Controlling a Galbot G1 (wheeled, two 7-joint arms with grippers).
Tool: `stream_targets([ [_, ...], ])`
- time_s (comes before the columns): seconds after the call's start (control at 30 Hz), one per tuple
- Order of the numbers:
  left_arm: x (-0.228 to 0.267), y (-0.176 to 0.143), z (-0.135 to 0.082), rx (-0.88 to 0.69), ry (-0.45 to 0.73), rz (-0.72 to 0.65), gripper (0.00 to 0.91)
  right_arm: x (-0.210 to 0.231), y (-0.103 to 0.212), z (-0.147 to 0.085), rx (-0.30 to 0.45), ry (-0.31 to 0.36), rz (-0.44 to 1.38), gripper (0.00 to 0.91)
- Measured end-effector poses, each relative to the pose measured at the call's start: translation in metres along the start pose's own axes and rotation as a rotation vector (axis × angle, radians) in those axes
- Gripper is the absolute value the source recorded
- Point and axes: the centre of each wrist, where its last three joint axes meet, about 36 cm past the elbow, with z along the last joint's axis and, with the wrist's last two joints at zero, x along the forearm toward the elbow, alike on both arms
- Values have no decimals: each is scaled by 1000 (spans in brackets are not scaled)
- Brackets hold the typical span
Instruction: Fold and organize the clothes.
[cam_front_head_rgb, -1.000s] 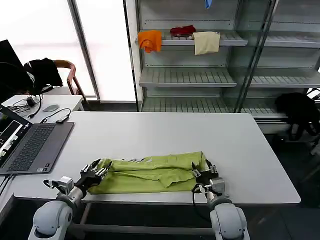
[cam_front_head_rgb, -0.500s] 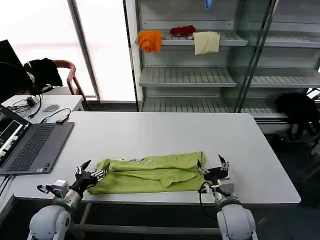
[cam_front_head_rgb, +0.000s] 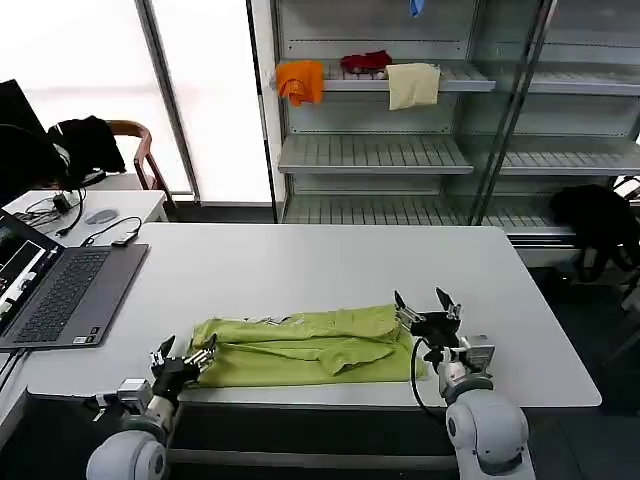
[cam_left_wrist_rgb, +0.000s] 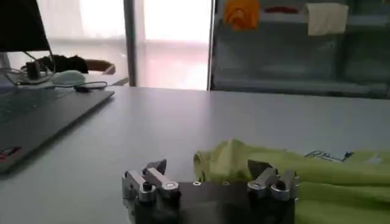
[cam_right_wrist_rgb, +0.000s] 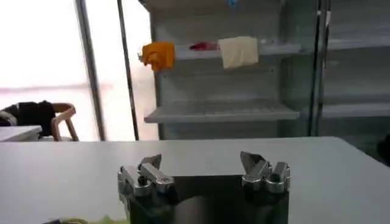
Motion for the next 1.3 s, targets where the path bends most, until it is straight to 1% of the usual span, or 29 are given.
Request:
stream_targets([
  [0.03, 0, -2, 1, 2, 0, -3, 665, -1, 0, 0, -4, -1, -3, 907],
  [0.07, -1, -3, 2, 3, 0, -7, 453, -1, 0, 0, -8, -1, -4, 907],
  [0.1, -1, -4, 3, 4, 0, -10, 383, -2, -1, 0, -10, 0, -5, 907],
  [0.13, -2, -5, 4, 6, 1, -12, 232, -2, -1, 0, -12, 2, -6, 907],
  [0.17, -2, -7, 4, 7, 2, -13, 181, -3, -1, 1, -13, 3, -6, 907],
  [0.2, -2, -8, 5, 9, 3, -14, 111, -3, -2, 1, -15, 4, -6, 907],
  [0.27, -2, -10, 6, 12, 5, -14, 60, -4, -3, 1, -17, 3, -4, 907],
  [0.47, -4, -14, 10, 22, 16, -10, 10, -6, -6, 1, -18, 4, 4, 907],
  [0.73, -5, -17, 12, 18, 22, 0, 0, -9, -7, 1, -19, 5, 15, 907],
  [0.97, -8, -16, 11, -16, 5, -5, 0, -10, -9, -1, -12, 2, 19, 907],
  [1.17, -12, -1, 6, -100, -29, -28, 0, -12, -14, -1, -5, 8, 33, 907],
  [1.3, -18, 23, -7, -192, -52, -52, 0, -10, -17, 1, 0, 14, 36, 907],
])
